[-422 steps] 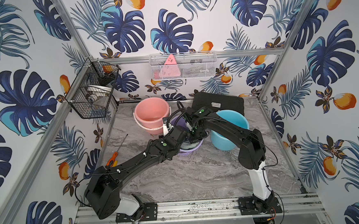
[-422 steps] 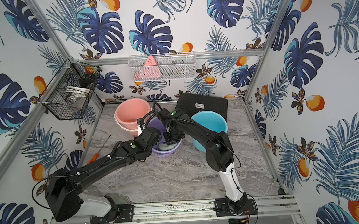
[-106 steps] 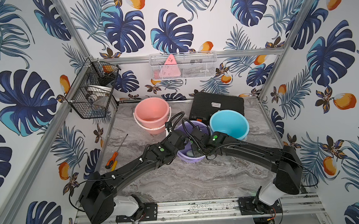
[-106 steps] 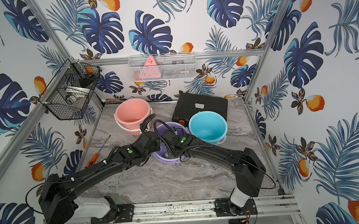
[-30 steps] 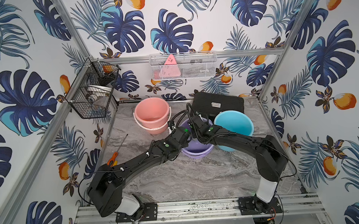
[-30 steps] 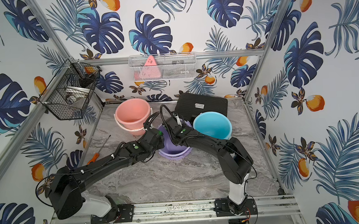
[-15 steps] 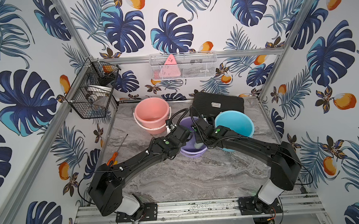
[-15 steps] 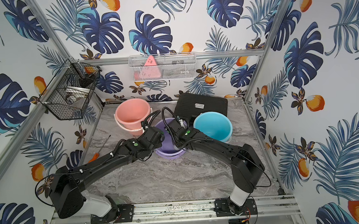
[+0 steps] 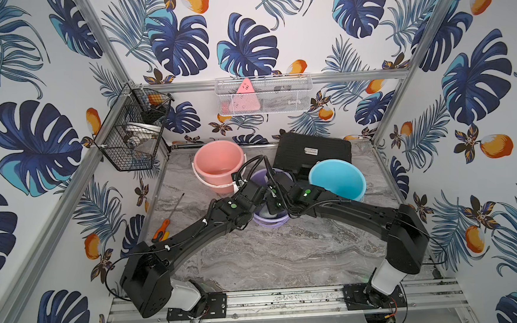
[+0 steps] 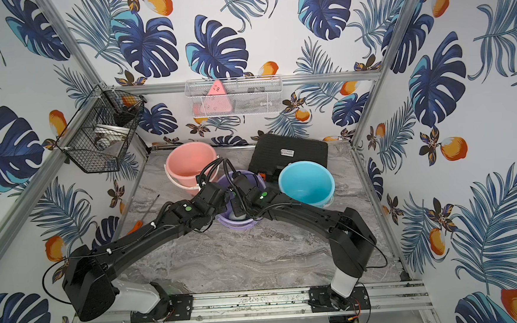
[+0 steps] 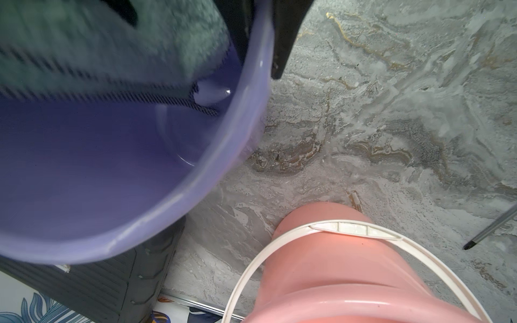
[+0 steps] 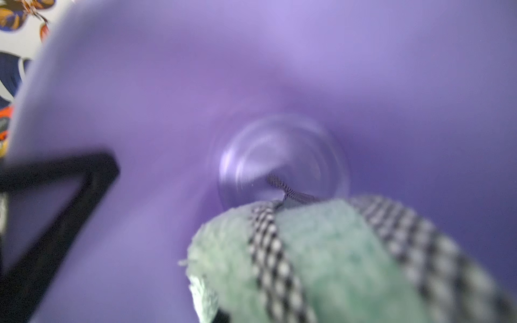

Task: Wipe the inside of the bucket with a cloth
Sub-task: Wipe the dirt from the inside of the bucket.

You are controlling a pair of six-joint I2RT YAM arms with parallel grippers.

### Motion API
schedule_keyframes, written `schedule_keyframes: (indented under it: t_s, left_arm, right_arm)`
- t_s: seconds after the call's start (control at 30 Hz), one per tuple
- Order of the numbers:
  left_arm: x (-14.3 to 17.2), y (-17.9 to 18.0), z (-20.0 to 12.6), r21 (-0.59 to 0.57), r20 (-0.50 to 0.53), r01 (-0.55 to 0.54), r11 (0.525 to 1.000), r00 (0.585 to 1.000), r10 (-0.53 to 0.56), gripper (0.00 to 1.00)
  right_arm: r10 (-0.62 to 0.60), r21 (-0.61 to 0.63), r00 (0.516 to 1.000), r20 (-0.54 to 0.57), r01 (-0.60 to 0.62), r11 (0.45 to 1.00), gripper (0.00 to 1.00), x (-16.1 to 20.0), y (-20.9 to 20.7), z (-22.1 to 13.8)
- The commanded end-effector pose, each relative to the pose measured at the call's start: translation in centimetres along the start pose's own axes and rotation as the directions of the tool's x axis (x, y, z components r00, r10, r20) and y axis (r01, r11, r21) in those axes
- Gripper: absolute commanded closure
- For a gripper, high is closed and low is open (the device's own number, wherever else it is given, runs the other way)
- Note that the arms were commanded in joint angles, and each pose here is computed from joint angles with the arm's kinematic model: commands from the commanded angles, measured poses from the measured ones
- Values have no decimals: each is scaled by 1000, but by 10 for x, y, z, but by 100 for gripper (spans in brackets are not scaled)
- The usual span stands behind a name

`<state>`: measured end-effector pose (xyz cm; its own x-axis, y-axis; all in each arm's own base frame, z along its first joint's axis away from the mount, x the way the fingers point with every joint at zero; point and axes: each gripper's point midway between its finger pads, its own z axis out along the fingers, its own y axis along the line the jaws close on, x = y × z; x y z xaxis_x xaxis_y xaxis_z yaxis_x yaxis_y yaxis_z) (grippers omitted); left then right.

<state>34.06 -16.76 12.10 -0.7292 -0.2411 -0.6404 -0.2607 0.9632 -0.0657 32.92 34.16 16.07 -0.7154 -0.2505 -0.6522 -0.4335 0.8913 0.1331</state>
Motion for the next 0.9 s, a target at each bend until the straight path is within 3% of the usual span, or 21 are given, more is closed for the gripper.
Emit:
schedule_keyframes:
  t_s: [0.0,0.2,0.5,0.63,0.87]
  left_arm:
    - [14,4,-2,14,-65,-30,999,997,31,100]
    - [14,11,-4,33,-88,7,999,996,-4,100]
    - [12,16,12,-1,-144,1,1000,990,-1,100]
    - [9,17,14,4,-153,5,1000,988,-4,100]
    - [14,12,15,34,-170,8,999,985,-2,100]
  right_arm:
    - [33,-64,999,5,-33,997,100,-16,2,17]
    - [82,-81,996,-27,-84,993,100,-18,-9,44]
    - [-33,-132,999,-28,29,991,100,3,0,49]
    - [-97,-70,993,-67,93,993,100,18,-10,57]
    - [-91,100,987,-133,105,989,100,23,-36,85]
